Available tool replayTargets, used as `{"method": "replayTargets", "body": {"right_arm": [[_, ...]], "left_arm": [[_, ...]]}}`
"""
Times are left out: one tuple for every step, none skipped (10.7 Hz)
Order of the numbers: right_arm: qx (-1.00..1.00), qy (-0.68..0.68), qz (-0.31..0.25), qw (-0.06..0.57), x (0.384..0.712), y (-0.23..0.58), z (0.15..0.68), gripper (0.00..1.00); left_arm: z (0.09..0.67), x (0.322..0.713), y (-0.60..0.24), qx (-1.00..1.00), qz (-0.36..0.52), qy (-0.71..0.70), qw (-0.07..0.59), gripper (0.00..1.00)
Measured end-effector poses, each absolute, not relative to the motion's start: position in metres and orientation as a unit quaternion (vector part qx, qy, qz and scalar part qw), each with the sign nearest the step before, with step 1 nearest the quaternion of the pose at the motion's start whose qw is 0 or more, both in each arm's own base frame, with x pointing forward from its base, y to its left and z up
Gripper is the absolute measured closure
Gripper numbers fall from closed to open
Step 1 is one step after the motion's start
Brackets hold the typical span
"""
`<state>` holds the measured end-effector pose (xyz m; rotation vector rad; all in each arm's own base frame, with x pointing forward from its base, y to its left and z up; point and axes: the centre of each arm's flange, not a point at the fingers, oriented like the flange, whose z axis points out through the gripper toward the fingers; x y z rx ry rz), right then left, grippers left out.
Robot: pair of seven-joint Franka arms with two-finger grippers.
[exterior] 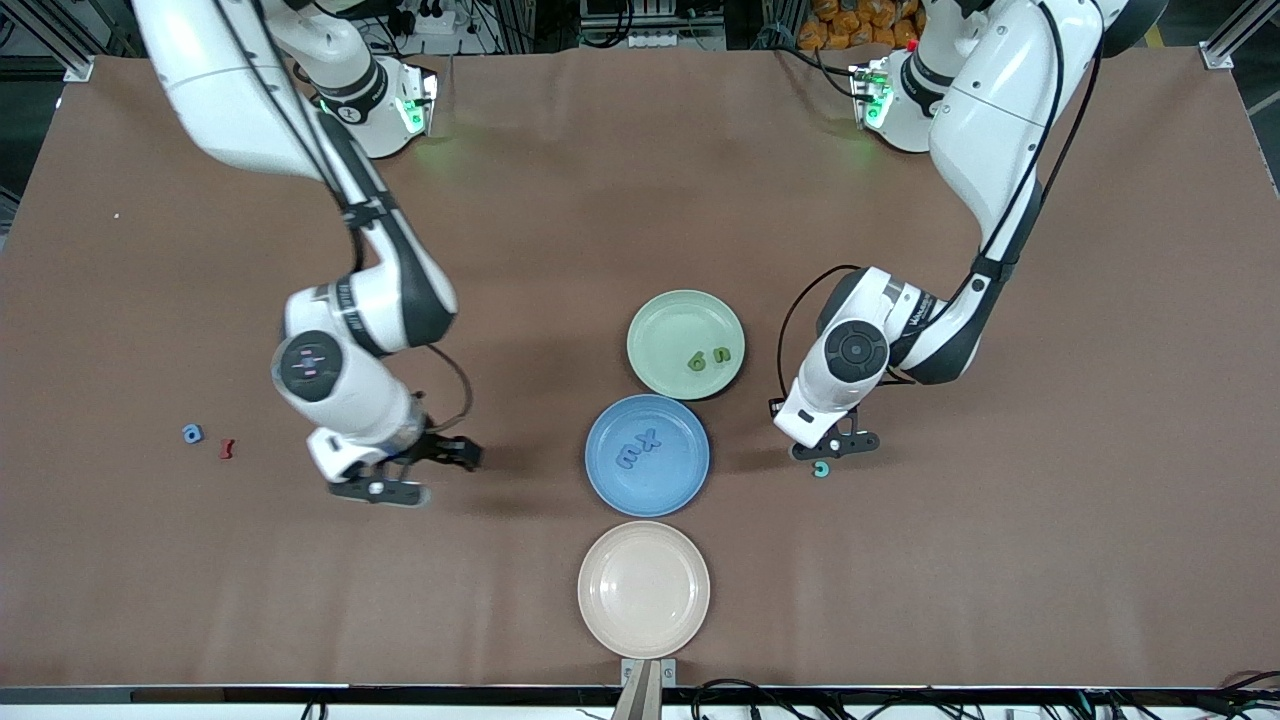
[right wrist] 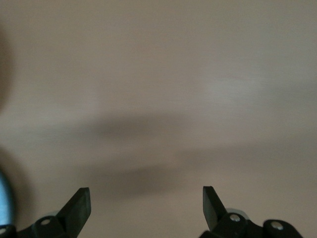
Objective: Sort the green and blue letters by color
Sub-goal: 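Drop the N on the green plate while the right gripper reaches the blue c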
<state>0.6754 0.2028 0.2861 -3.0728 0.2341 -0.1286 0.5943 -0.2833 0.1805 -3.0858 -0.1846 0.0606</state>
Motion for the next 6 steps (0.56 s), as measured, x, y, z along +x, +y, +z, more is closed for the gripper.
{"method": "replayTargets", "body": {"right_arm": [[-0.995, 0.096, -0.031, 0.018, 0.674, 0.164, 0.287, 0.00], [-0.993, 0.115, -0.027, 0.008, 0.671, 0.128, 0.289, 0.00], [-0.990, 0.136, -0.026, 0.001, 0.669, 0.095, 0.293, 0.00], [-0.987, 0.157, -0.025, -0.004, 0.664, 0.064, 0.297, 0.00], [-0.984, 0.177, -0.021, -0.008, 0.658, 0.034, 0.299, 0.00], [-0.980, 0.197, -0.016, -0.013, 0.650, 0.007, 0.299, 0.00]], "left_arm": [[0.180, 0.595, -0.282, -0.998, 0.019, -0.060, 0.024, 0.66], [0.184, 0.596, -0.283, -0.998, 0.016, -0.060, 0.023, 0.66], [0.191, 0.597, -0.285, -0.998, 0.011, -0.061, 0.020, 0.67], [0.202, 0.596, -0.292, -0.998, 0.007, -0.065, 0.011, 0.67], [0.214, 0.592, -0.306, -0.997, 0.003, -0.071, 0.000, 0.67], [0.225, 0.586, -0.320, -0.997, -0.001, -0.079, -0.009, 0.67]]}}
